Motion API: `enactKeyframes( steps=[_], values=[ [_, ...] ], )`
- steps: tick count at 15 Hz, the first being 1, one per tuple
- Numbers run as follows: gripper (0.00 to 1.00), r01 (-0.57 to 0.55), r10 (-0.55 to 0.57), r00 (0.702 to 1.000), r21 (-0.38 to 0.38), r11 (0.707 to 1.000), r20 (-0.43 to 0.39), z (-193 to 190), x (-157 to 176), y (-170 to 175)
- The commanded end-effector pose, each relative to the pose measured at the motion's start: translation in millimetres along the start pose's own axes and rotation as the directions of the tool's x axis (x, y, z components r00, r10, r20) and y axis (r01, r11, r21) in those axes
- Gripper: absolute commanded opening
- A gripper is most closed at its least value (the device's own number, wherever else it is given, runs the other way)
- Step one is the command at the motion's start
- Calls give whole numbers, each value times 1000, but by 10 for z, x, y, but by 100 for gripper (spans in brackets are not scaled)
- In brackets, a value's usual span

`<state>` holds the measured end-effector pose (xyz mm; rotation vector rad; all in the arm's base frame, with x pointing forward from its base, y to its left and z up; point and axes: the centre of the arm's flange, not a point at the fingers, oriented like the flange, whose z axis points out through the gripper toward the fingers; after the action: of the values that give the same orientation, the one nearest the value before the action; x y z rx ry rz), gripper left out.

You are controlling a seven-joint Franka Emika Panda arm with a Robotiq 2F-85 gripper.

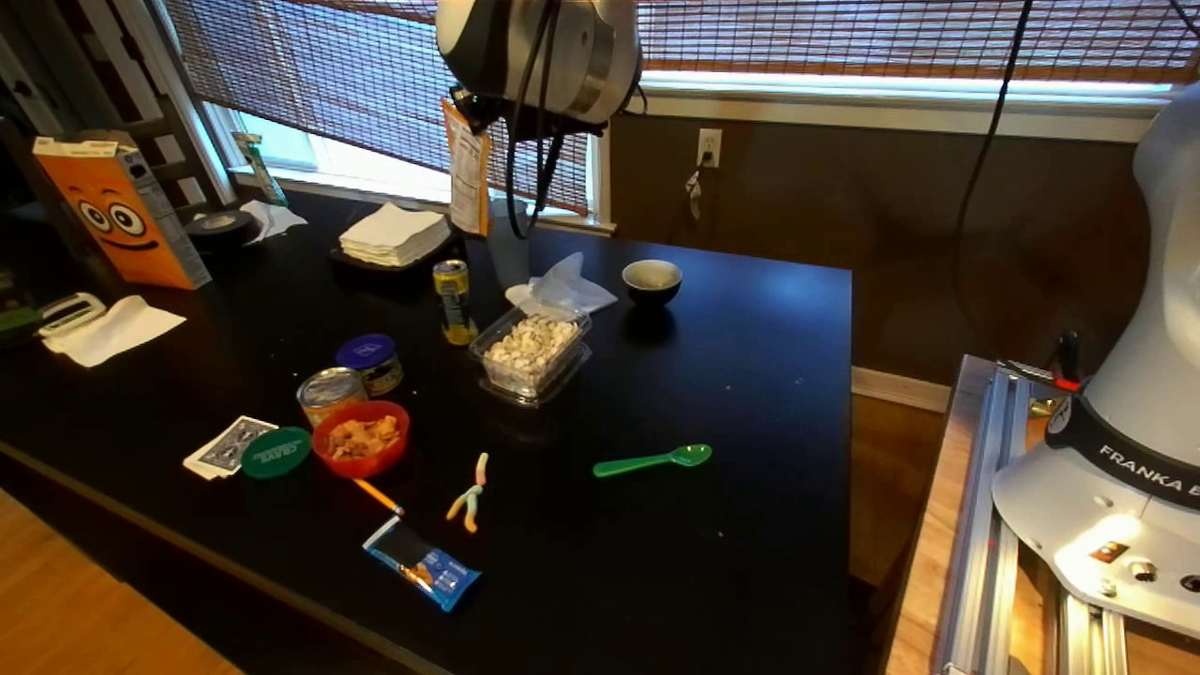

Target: Move the white and yellow packet to the right.

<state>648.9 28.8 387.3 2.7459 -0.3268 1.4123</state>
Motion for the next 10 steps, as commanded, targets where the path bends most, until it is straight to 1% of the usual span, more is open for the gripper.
enactKeyframes(
  steps=[1, 4, 6, 10],
  values=[
    [1, -1, 1, 1000, -3, 1000, 1, -5, -7, 4],
    [0, -2, 2, 1000, -5, 1000, 4, -2, -26, 12],
    [0, -8, 8, 1000, -38, 999, 0, -9, 62, 55],
    [0, -24, 19, 999, -177, 984, -27, -46, 293, 369]
  ],
)
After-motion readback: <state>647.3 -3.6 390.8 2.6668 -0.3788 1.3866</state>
